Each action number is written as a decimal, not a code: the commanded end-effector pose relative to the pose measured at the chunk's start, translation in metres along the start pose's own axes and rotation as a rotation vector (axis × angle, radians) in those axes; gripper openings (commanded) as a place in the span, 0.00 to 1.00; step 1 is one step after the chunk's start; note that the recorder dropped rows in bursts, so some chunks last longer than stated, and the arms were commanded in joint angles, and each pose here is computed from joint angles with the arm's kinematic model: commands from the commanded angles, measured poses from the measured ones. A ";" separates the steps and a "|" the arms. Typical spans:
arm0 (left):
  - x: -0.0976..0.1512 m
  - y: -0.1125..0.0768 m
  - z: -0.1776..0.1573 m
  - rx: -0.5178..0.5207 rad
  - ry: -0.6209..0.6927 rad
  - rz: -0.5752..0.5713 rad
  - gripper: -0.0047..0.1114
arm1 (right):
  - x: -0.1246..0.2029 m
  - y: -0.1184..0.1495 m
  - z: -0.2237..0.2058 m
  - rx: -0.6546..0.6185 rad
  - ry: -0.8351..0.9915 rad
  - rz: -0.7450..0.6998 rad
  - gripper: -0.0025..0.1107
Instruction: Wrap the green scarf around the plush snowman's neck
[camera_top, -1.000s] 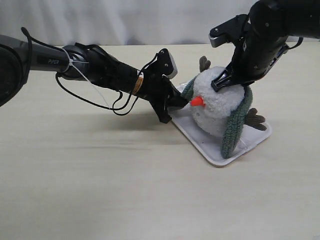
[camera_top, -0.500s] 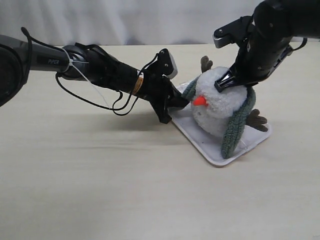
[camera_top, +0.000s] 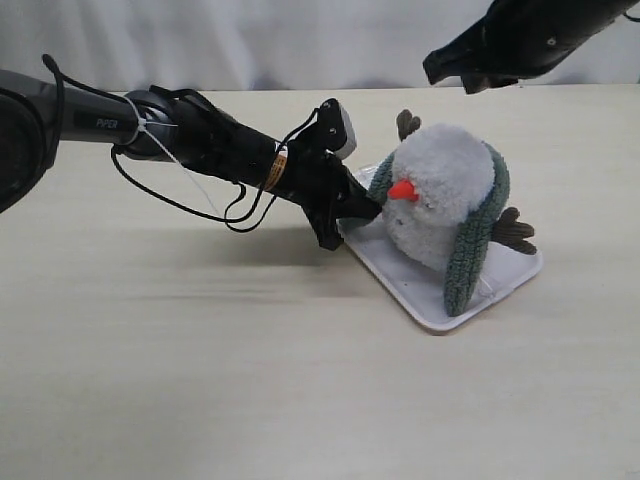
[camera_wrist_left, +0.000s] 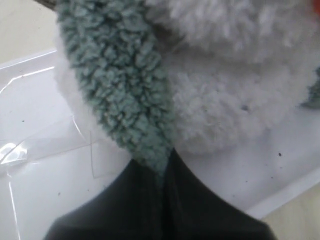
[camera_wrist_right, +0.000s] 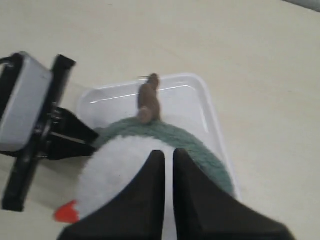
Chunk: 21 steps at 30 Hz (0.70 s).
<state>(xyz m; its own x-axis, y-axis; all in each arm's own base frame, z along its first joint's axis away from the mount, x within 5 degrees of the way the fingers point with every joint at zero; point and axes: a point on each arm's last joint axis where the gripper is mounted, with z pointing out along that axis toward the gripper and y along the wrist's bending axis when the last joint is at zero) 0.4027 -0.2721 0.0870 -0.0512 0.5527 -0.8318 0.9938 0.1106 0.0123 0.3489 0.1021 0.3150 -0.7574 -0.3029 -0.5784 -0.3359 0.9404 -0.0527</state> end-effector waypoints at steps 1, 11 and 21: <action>-0.005 -0.001 -0.001 0.015 -0.018 -0.019 0.04 | 0.000 0.012 0.013 -0.148 -0.005 -0.022 0.07; -0.006 -0.002 -0.001 0.033 -0.027 -0.045 0.04 | 0.017 0.002 0.059 -0.040 0.180 -0.032 0.07; -0.007 -0.007 -0.001 0.088 -0.046 -0.113 0.04 | 0.019 -0.006 0.060 0.049 0.208 -0.052 0.07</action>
<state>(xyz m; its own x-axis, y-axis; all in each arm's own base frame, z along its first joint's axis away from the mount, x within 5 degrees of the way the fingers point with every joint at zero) 0.3958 -0.2745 0.0899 -0.1417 0.5143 -0.8458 0.9896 0.0931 -0.1092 0.3716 0.1034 0.2630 -0.8167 -0.3668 -0.4456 -0.3574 0.9276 -0.1085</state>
